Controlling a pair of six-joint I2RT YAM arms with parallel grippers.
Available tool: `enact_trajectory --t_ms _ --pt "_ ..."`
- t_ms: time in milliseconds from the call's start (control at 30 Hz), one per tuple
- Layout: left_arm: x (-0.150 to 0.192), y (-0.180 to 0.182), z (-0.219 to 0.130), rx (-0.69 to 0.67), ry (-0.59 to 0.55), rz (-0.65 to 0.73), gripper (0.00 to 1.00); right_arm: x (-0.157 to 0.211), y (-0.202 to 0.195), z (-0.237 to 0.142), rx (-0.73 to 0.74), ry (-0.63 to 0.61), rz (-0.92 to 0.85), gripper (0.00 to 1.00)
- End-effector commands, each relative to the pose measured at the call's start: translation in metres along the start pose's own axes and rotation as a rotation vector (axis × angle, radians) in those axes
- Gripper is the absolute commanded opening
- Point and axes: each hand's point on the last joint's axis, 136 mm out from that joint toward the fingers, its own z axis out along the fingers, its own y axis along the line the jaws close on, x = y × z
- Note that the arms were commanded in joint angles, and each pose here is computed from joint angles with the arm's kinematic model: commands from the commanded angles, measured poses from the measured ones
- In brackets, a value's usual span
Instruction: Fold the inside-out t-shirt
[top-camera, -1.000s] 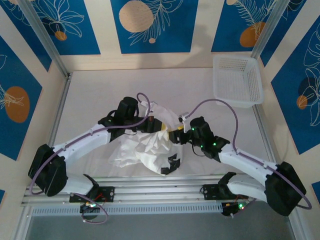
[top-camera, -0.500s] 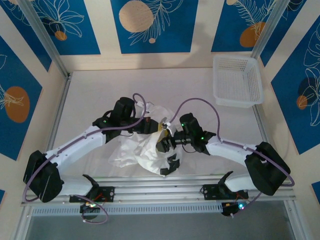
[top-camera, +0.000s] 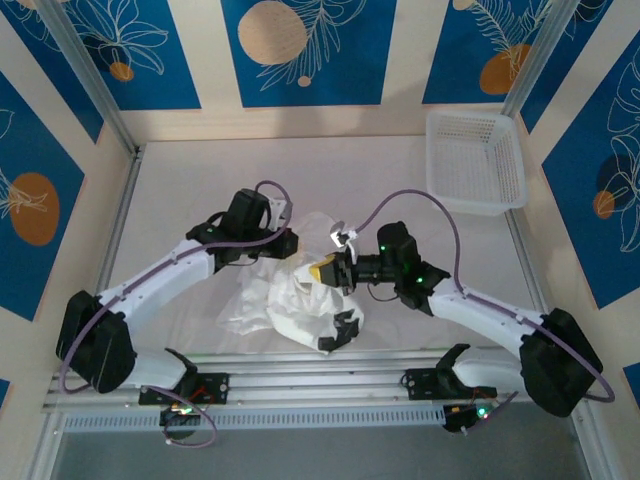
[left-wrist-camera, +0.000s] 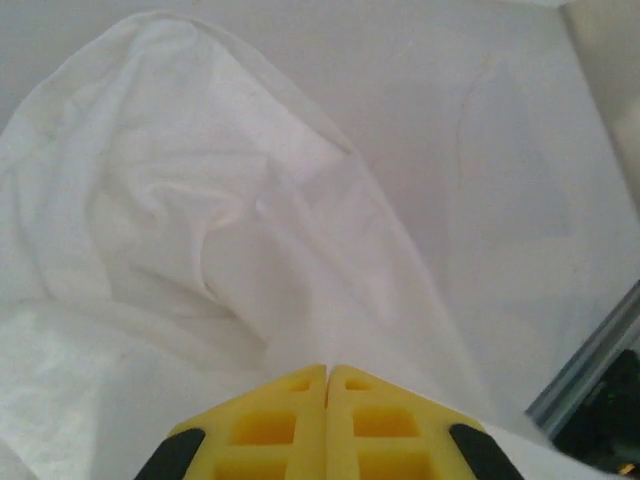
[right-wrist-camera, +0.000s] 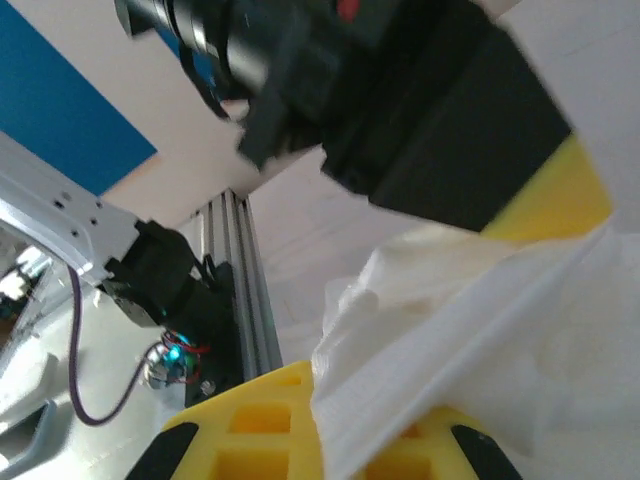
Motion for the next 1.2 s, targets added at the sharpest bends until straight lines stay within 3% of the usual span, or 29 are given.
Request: enact_trajectory --t_ms 0,67,167,233,400,467,567,600,733,900,1000,1067,1100,1167 --pt "-0.009 0.032 -0.002 -0.121 -0.055 0.019 0.23 -0.024 0.026 -0.017 -0.069 -0.085 0.06 0.0" --pt "-0.013 0.022 -0.014 -0.077 -0.094 0.021 0.41 -0.029 0.012 -0.023 0.001 -0.119 0.119 0.0" --pt "-0.015 0.016 -0.046 -0.082 -0.162 0.028 0.52 -0.031 -0.012 -0.031 0.09 -0.159 0.22 0.0" --pt "-0.01 0.006 -0.065 -0.032 -0.203 -0.001 0.51 -0.031 -0.021 -0.034 0.115 -0.162 0.273 0.0" --pt "0.018 -0.042 -0.084 0.175 -0.238 -0.101 0.27 -0.029 -0.027 -0.034 0.138 -0.139 0.31 0.0" --pt "0.029 -0.066 -0.077 0.26 -0.22 -0.11 0.2 -0.028 -0.029 -0.033 0.139 -0.128 0.32 0.0" --pt "0.042 -0.086 -0.052 0.284 -0.134 -0.101 0.2 -0.03 -0.029 -0.03 0.129 -0.119 0.326 0.0" --pt "0.045 -0.086 -0.043 0.27 -0.11 -0.096 0.23 -0.031 -0.029 -0.029 0.125 -0.116 0.328 0.0" --pt "0.05 -0.06 -0.005 0.1 -0.066 -0.077 0.48 -0.034 -0.025 -0.027 0.106 -0.107 0.33 0.0" --pt "0.052 -0.044 0.024 0.004 -0.031 -0.004 0.54 -0.035 -0.025 -0.027 0.113 -0.11 0.341 0.0" --pt "0.048 -0.039 0.023 -0.023 -0.048 0.009 0.39 -0.032 -0.028 -0.028 0.12 -0.102 0.364 0.0" --pt "0.041 -0.05 0.013 0.045 -0.064 0.002 0.09 -0.026 -0.039 -0.033 0.149 -0.097 0.408 0.0" --pt "0.036 -0.059 0.006 0.113 -0.07 -0.017 0.0 -0.022 -0.046 -0.036 0.157 -0.092 0.431 0.0" --pt "0.02 -0.095 -0.017 0.468 -0.082 -0.16 0.0 -0.008 -0.069 -0.045 0.143 -0.086 0.506 0.0"
